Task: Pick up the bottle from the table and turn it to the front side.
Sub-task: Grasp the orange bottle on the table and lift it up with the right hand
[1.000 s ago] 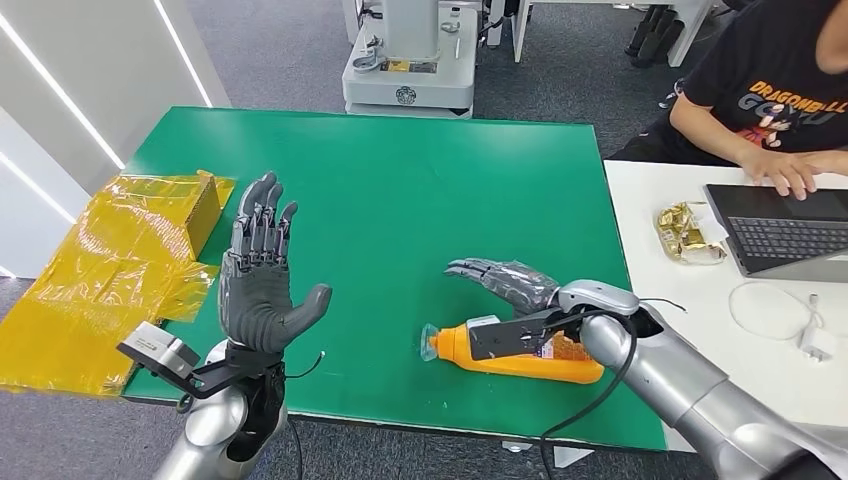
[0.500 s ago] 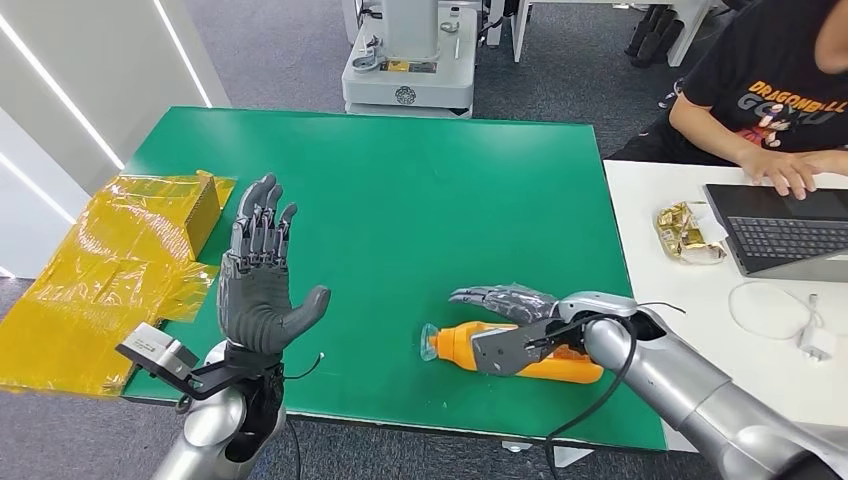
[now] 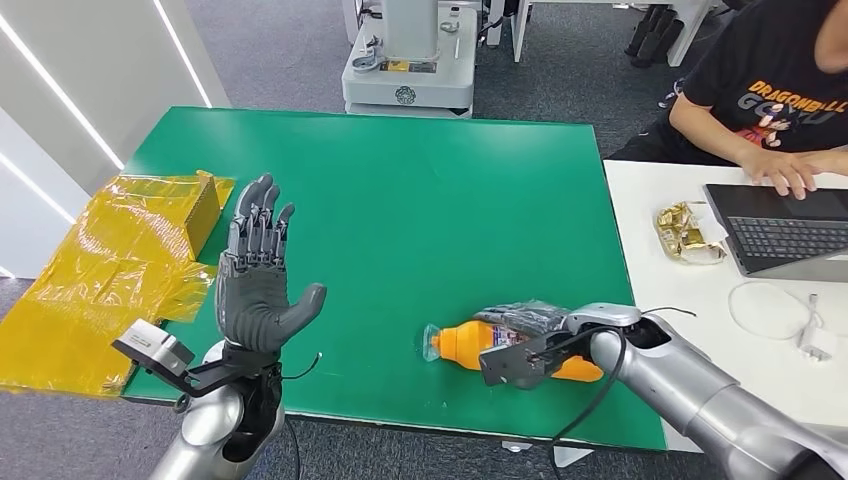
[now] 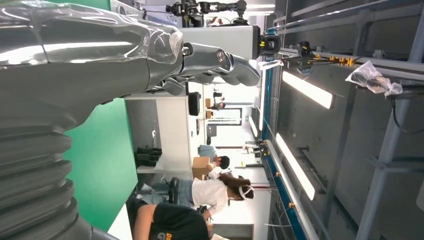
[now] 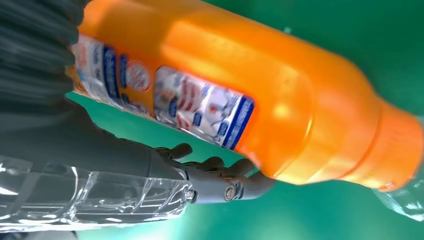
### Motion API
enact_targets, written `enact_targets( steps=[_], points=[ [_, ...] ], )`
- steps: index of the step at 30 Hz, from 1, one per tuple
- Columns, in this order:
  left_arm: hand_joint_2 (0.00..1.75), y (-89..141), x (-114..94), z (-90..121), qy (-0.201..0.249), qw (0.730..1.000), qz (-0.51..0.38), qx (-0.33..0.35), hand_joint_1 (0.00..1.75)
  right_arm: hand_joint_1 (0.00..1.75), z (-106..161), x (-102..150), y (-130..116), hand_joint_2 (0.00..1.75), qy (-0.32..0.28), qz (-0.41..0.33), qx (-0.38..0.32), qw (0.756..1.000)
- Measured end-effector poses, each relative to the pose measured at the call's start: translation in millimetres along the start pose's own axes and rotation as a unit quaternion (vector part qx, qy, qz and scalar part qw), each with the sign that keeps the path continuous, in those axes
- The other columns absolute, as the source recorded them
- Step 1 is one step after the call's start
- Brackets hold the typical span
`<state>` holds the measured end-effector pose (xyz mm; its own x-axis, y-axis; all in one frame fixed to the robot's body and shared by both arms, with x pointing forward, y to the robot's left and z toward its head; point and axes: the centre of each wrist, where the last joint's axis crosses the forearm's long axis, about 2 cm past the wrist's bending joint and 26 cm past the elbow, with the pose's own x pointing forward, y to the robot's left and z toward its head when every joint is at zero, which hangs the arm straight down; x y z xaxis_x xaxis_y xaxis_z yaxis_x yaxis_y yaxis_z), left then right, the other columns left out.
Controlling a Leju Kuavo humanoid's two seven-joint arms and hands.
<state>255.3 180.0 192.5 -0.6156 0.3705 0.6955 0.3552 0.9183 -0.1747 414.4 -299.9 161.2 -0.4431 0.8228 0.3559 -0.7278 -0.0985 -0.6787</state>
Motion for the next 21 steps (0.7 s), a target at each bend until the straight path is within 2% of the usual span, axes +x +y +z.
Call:
enact_targets(
  steps=[10,21],
  points=[
    [1.75,1.1,-2.3,1.6,0.007,1.0,0.005,0.005,0.0,0.0,5.9,-11.5,-1.7,1.75,0.08,0.053,0.031,0.995],
    [1.75,-1.0,-2.5,1.3,0.013,1.0,0.007,-0.003,0.0,0.0,10.1,-18.1,-0.7,1.75,0.148,0.108,0.011,0.983]
  ],
)
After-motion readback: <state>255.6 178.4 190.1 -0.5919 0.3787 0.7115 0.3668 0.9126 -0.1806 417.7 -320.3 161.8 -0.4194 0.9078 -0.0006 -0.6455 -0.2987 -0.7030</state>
